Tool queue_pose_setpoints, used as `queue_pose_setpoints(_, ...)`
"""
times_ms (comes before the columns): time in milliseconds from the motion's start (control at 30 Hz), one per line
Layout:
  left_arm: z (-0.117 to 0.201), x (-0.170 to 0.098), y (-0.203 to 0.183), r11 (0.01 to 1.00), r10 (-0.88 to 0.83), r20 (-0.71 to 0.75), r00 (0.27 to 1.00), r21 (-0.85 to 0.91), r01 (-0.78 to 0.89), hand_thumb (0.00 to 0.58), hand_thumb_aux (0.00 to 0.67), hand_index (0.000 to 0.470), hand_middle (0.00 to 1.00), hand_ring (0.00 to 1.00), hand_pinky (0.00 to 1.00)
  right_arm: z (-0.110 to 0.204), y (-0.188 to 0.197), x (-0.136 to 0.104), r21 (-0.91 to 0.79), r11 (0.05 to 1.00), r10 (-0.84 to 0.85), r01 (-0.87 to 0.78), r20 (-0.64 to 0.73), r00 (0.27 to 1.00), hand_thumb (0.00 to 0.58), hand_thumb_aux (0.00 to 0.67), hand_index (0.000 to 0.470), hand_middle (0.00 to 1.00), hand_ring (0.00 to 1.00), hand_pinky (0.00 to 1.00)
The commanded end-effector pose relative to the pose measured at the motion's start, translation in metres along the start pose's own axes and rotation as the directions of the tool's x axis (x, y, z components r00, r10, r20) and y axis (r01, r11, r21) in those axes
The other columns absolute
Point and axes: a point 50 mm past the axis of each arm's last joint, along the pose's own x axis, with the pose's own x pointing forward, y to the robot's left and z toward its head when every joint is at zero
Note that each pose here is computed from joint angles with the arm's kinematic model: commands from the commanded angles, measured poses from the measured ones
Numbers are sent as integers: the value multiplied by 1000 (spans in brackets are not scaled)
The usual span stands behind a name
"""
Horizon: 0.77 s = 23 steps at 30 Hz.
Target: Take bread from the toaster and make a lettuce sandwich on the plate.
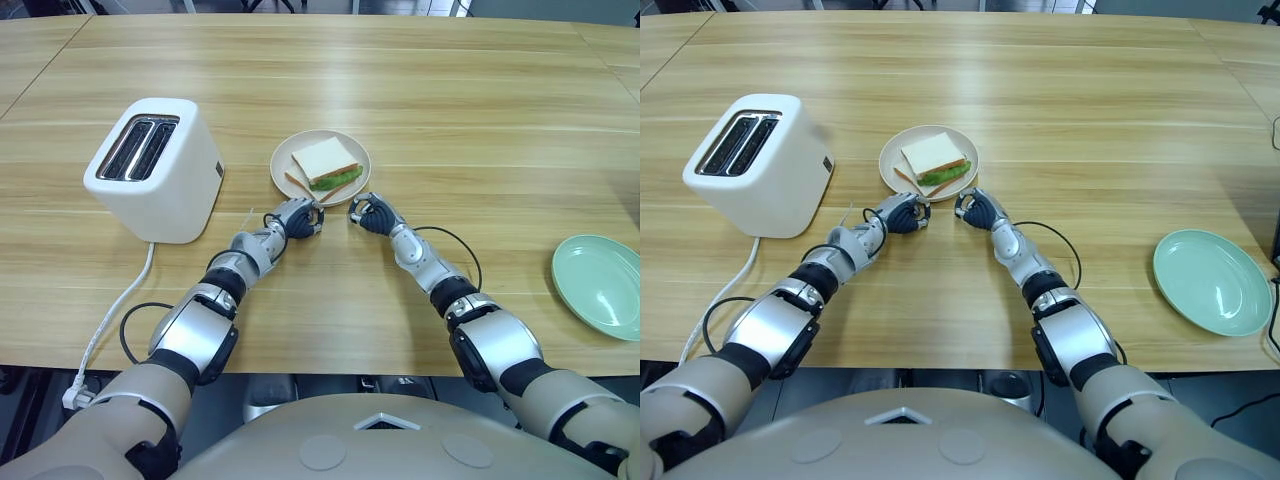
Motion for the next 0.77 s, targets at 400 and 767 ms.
queue_pose_setpoints(400,26,-54,42,658,611,122,782,-628,-416,0,0,0,0,0,0,8,-74,-59,304,807,-583,506,276,764,0,0,0,0,0,0)
queue_pose_setpoints(767,7,-64,54,581,692,-18,722,-580,-571,0,0,0,0,0,0,8,-60,-63,315,821,-555,477,244,795,0,0,0,0,0,0)
